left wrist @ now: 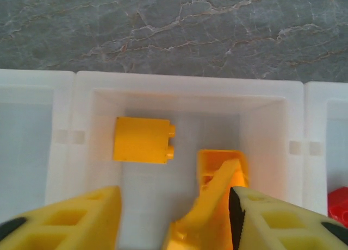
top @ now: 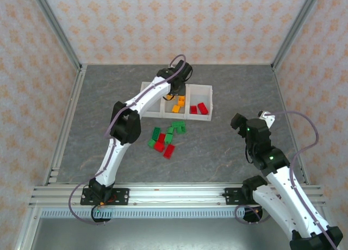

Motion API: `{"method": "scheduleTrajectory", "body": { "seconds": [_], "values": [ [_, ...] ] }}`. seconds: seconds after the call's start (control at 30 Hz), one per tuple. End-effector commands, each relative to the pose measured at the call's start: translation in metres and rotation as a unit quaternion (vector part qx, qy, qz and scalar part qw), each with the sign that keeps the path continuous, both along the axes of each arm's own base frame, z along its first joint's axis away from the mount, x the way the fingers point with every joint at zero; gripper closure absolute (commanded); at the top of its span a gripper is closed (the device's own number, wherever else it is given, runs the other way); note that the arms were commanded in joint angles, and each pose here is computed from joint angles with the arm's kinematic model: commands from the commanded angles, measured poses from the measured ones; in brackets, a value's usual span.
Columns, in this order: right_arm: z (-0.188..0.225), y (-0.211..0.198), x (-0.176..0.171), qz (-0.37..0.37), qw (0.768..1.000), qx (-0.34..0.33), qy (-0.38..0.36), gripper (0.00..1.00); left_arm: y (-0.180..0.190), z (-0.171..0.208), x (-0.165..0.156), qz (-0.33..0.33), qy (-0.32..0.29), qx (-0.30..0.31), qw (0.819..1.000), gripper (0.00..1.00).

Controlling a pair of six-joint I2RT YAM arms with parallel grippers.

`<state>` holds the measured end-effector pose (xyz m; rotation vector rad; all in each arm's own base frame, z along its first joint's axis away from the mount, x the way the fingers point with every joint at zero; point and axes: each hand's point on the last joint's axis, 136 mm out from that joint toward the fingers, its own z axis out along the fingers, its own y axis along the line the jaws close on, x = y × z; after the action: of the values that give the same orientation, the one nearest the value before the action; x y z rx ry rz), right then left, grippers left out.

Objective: Sort the legos into containers by color
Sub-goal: Place the lego in the container.

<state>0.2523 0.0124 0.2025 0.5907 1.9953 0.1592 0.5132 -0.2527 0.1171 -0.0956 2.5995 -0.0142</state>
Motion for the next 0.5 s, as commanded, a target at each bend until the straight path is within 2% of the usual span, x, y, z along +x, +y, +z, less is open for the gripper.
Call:
{"method": "scheduleTrajectory", "body": {
  "seconds": [0.0,0.13,0.27,0.47],
  "values": [
    [0.007,0.001,-0.003,0.008,1.0,-0.003,-0.004,0.0,-0.007,0.011,0.02,0.002,-0.027,-0.037,0.999,0.45],
    [0.012,0.001,-0.005,0.007,1.0,0.007,-0.012,0.0,-0.015,0.018,0.023,-0.005,-0.036,-0.058,0.998,0.28],
    [0.012,-0.002,-0.006,-0.005,1.0,0.013,-0.012,0.0,-0.012,0.028,0.021,-0.008,-0.039,-0.054,0.998,0.1],
    [0.009,0.001,-0.004,0.004,1.0,0.013,-0.011,0.0,0.0,0.052,0.008,-0.009,-0.044,-0.035,0.998,0.01]
  ]
}}
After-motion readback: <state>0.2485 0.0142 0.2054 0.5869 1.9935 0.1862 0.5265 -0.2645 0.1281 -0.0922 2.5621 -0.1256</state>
